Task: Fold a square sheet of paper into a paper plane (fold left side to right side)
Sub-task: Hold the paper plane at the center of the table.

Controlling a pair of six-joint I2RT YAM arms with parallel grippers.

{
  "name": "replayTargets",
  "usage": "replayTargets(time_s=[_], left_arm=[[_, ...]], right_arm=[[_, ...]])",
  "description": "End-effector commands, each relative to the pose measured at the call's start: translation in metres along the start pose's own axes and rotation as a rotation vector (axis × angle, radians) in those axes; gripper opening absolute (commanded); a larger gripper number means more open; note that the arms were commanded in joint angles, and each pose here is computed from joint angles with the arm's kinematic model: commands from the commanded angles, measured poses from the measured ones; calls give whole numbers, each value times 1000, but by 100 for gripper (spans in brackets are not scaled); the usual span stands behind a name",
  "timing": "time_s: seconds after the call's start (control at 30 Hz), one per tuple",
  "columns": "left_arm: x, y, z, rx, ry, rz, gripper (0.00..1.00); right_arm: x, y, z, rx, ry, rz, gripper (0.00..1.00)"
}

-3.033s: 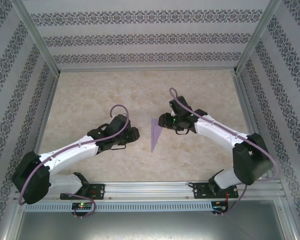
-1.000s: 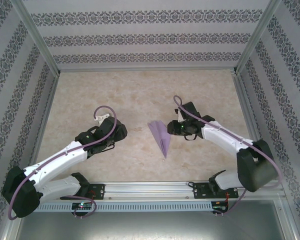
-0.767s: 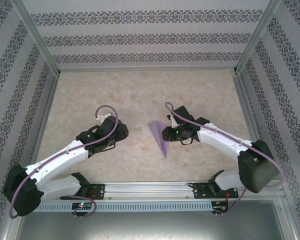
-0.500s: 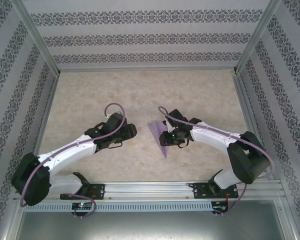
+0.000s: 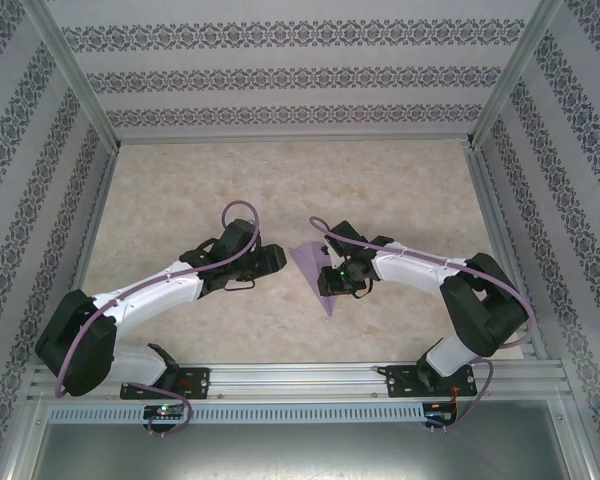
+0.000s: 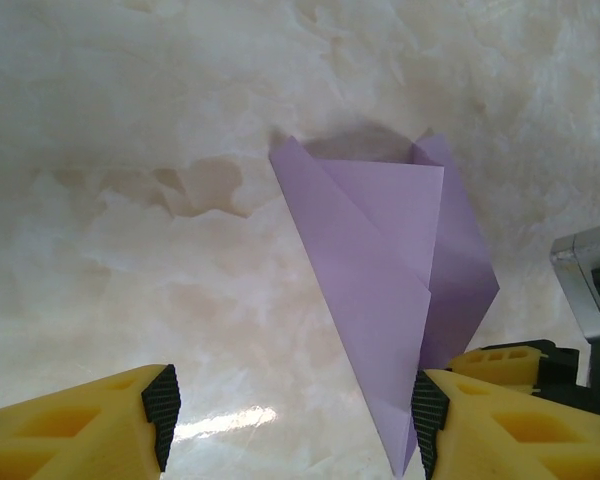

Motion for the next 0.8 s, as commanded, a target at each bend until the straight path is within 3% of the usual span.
replayTargets(time_s=[0.0,0.5,0.77], left_arm=[[8,-9,2,-27,-15,-13,66],[7,-15,-5,-43,20,-30,65],[-1,-41,-47,-77,248,41,56]], right_arm=[[5,5,0,0,-7,23,29],[4,8,8,1,-35,31,36],[10,6,18,89,-137,-8,39]])
Point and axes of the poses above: each hand's point on the last joint's axis, 136 mm out from that joint toward the fingers, its own z axis back along the fingers, its own y axis along the line the jaws close on, x = y × z, the point moved 3 cm from there along z, back along the fingers, and after that the axes turned 13 degrees about z, right-handed, at the moved point
